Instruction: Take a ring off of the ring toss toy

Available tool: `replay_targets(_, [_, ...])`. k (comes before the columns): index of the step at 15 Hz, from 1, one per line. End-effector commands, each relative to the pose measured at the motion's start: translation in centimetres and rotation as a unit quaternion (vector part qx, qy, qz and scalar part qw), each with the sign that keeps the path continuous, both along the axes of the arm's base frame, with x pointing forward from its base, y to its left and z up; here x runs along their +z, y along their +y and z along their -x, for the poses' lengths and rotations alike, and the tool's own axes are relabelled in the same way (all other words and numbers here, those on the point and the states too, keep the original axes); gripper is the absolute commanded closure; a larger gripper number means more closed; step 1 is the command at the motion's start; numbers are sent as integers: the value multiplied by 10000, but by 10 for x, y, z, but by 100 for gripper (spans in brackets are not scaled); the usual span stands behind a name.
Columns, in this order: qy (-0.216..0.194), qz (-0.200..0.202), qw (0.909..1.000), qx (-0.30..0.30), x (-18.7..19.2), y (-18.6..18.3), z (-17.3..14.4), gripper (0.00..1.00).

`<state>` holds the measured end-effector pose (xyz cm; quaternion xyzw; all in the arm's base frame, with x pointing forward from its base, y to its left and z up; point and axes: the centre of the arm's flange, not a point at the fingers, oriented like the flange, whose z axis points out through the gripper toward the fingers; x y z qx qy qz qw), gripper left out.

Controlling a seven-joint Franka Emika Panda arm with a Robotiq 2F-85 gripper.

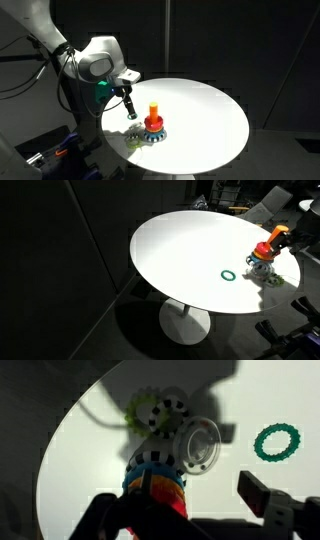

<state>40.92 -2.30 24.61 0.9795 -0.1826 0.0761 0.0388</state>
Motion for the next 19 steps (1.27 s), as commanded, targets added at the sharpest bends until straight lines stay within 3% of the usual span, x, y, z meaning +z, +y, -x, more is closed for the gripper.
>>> replay_targets(1, [61, 155, 9999, -42, -18, 0, -16, 37])
replay_targets(5, [154, 190, 9996, -104, -20, -5, -24, 37])
replay_targets(6, [183, 194, 9996, -102, -18, -7, -26, 7])
replay_targets(7, [235, 206, 9995, -103, -14, -10, -28, 8])
replay_targets(9, [408, 237, 9989, -81, -8, -13, -30, 0])
replay_targets(14, [1026, 225, 9944, 135, 12, -22, -33, 0])
replay_targets(19, [1067, 293, 9937, 187, 6, -22, -32, 0])
